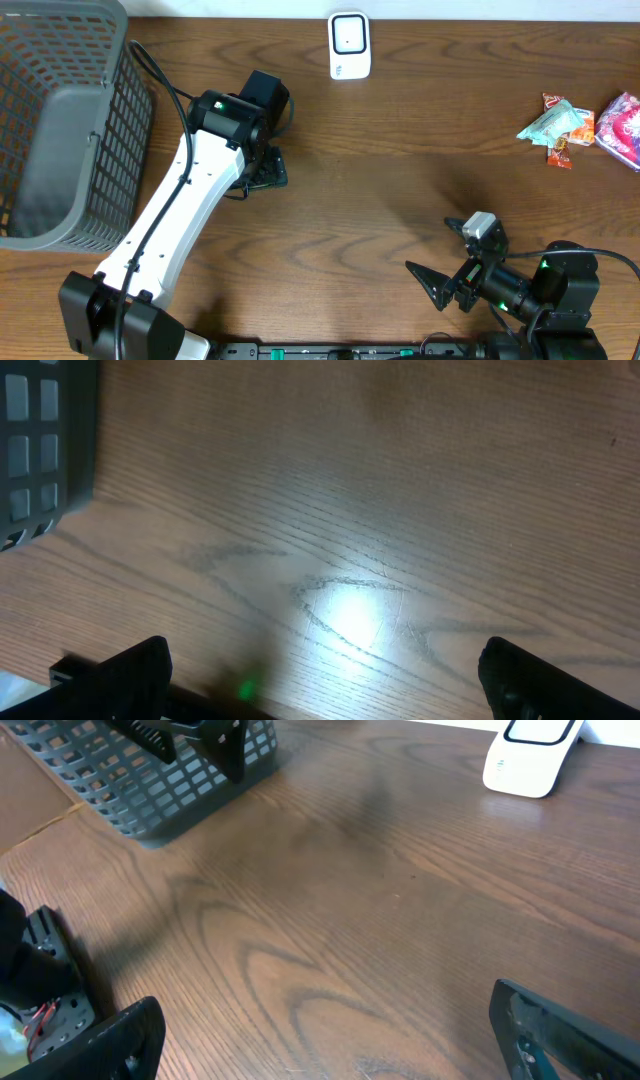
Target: Scan the item barcode
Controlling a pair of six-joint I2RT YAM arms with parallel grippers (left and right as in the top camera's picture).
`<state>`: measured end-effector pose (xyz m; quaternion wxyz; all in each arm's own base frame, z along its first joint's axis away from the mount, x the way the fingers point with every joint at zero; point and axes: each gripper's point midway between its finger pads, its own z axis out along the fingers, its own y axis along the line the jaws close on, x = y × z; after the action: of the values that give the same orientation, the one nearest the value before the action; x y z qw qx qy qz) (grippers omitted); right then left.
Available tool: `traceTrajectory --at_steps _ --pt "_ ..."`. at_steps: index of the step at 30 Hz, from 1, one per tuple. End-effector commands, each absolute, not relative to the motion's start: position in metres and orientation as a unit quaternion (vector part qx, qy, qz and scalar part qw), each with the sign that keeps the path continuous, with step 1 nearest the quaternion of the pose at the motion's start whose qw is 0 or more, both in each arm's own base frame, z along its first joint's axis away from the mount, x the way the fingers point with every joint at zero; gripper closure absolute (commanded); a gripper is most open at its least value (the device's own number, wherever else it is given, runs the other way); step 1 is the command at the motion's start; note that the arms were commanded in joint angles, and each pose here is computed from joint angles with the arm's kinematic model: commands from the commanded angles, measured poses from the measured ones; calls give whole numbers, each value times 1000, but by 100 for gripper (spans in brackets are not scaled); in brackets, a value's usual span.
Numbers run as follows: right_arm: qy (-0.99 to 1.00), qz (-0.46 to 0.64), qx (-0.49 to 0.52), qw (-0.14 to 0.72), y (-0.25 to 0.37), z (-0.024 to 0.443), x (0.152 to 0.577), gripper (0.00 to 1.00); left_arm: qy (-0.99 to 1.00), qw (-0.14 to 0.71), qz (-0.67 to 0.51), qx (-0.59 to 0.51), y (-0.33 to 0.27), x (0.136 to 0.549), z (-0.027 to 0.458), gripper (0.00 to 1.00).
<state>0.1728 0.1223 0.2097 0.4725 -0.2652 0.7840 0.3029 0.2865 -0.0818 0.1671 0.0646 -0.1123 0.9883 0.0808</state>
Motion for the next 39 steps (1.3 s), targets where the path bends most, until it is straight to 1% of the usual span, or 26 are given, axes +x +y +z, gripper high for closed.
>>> traceTrajectory --at_steps 1,17,21,27,32,39 --pt "780 302 -273 476 124 210 172 1 987 65 90 -118 -79 287 166 2" --pt "777 291 -274 486 122 212 175 1 987 64 90 -118 -79 287 166 2" --pt "769 242 -274 524 113 220 176 1 987 64 90 -118 -79 287 166 2" --pt "742 185 -272 584 103 231 165 1 987 64 90 -118 -79 287 166 2" --pt "734 179 -274 596 102 225 164 1 987 64 90 -118 -79 287 166 2" --pt "706 172 -287 624 106 221 178 1 987 64 90 -118 -79 287 166 2"
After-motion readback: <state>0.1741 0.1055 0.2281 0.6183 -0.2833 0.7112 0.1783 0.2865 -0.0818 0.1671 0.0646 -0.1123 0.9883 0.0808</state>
